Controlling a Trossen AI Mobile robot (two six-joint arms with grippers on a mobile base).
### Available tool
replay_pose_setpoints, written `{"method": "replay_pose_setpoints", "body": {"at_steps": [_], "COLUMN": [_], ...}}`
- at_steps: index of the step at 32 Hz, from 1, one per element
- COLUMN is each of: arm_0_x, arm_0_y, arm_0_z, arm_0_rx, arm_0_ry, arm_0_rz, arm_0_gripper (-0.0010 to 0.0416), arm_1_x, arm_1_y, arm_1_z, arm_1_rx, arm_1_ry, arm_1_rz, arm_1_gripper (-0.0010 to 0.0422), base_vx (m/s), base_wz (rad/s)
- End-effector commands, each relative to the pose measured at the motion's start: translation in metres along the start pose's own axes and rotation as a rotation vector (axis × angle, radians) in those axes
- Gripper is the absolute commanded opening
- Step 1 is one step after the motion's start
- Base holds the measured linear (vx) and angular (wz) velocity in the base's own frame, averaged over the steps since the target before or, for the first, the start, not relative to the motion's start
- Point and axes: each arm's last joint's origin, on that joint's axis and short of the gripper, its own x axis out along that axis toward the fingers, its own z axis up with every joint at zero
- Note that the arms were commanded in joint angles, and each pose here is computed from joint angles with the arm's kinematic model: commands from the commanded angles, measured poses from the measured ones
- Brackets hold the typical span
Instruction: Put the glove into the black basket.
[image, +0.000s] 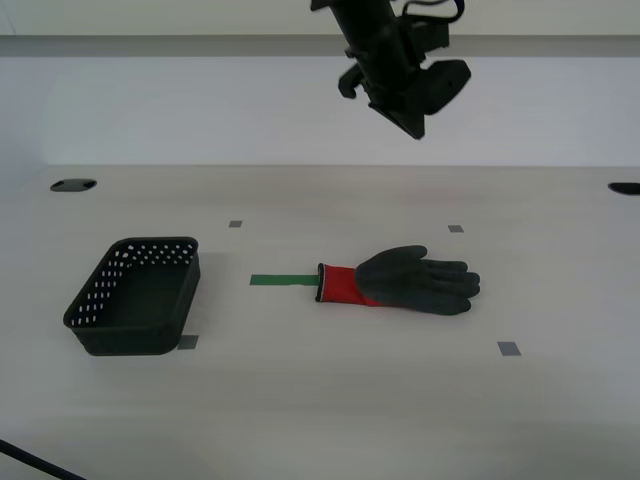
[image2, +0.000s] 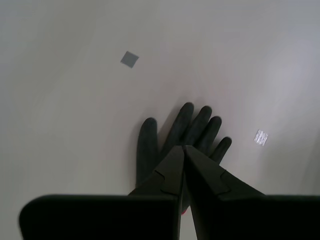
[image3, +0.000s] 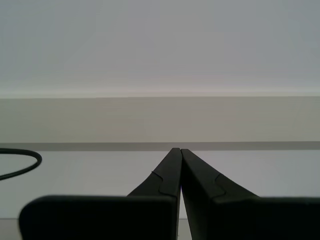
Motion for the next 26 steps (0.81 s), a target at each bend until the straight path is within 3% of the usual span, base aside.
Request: {"method": "replay_pose_setpoints", "body": {"at_steps": [1,11,12,15,18,26], "arm_0_x": [0.0,0.0,0.0,0.0,0.0,0.0], "arm_0_y": [0.0,0.0,0.0,0.0,0.0,0.0], "arm_0_z": [0.0,-0.002,-0.003,-0.003,-0.002,-0.003], "arm_0_rx": [0.0,0.0,0.0,0.0,0.0,0.0], "arm_0_ry": [0.006,0.026,0.028,0.029,0.027,0.028], "arm_0_rz": [-0.001,-0.001,-0.001,-0.001,-0.001,-0.001], "arm_0_gripper": [0.0001,0.0001,0.0001,0.0001,0.0001,0.0], "arm_1_x": [0.033,0.124,0.133,0.142,0.144,0.154], "arm_1_y": [-0.003,-0.009,-0.011,-0.013,-0.018,-0.042], "arm_1_z": [-0.006,-0.047,-0.052,-0.057,-0.057,-0.06], "arm_1_rx": [-0.019,-0.148,-0.163,-0.15,-0.174,-0.132], "arm_1_ry": [0.044,0.201,0.221,0.244,0.24,0.236], "arm_1_rz": [-0.026,-0.052,-0.022,0.105,0.109,0.071], "arm_1_gripper": [0.0,0.0,0.0,0.0,0.0,0.0], "base_vx": [0.0,0.0,0.0,0.0,0.0,0.0], "base_wz": [0.0,0.0,0.0,0.0,0.0,0.0]}}
